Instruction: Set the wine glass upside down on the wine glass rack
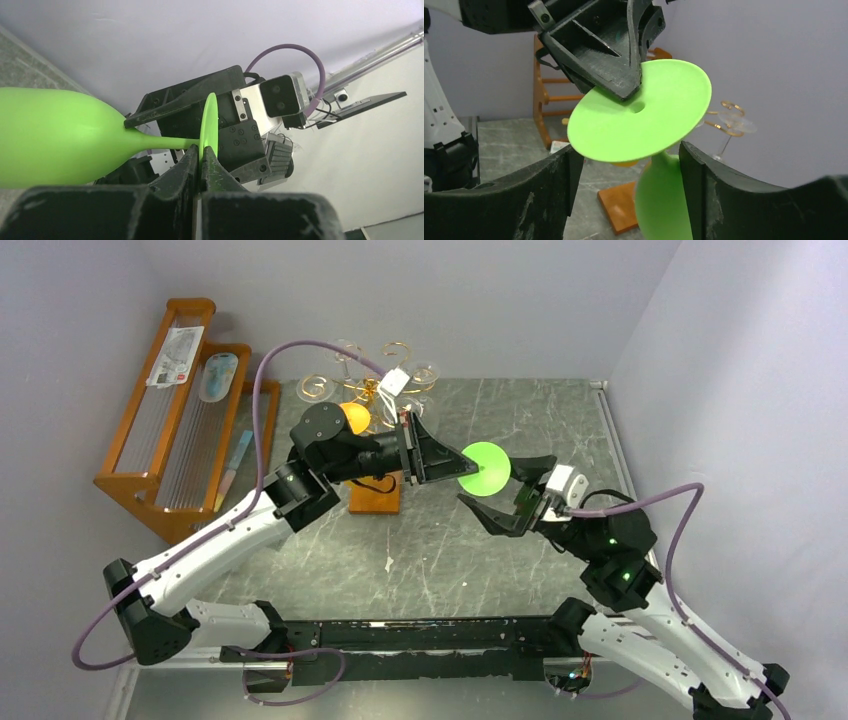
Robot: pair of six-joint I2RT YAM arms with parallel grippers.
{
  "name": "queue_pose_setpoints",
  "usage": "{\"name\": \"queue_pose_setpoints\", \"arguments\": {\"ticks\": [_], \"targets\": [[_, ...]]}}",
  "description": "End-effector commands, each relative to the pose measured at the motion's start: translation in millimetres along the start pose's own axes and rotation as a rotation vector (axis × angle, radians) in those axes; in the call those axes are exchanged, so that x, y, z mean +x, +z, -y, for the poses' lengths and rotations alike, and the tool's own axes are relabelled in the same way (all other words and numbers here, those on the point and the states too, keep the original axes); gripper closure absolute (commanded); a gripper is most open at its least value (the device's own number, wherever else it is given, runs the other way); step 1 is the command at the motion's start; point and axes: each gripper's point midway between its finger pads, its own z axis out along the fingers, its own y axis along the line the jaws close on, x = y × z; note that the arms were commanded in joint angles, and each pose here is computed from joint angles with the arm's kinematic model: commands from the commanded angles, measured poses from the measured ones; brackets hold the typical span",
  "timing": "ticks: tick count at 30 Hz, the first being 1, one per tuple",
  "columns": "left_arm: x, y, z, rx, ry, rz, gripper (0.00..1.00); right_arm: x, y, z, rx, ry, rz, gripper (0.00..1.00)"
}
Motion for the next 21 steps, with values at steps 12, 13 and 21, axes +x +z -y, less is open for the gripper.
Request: {"name": "queue_pose_setpoints", "arguments": {"ticks": [12,13,21], "targets": [[-113.4,-22.2,70.0,0.17,0.253,0.178,0.95,-62.6,-40.7,22.1,0.177,0.094,0.176,0.16],[-122.0,-25.9,67.8,0.161,0.263,0.195,0.95,-64.8,-42.9,24.4,0.193,0.098,0.188,0.16],[-187.9,-52.4,38.5,0.074,0.327,0.289,0.95,-58.7,-42.1,26.7,0.211,0.112,0.186,0.15]]}}
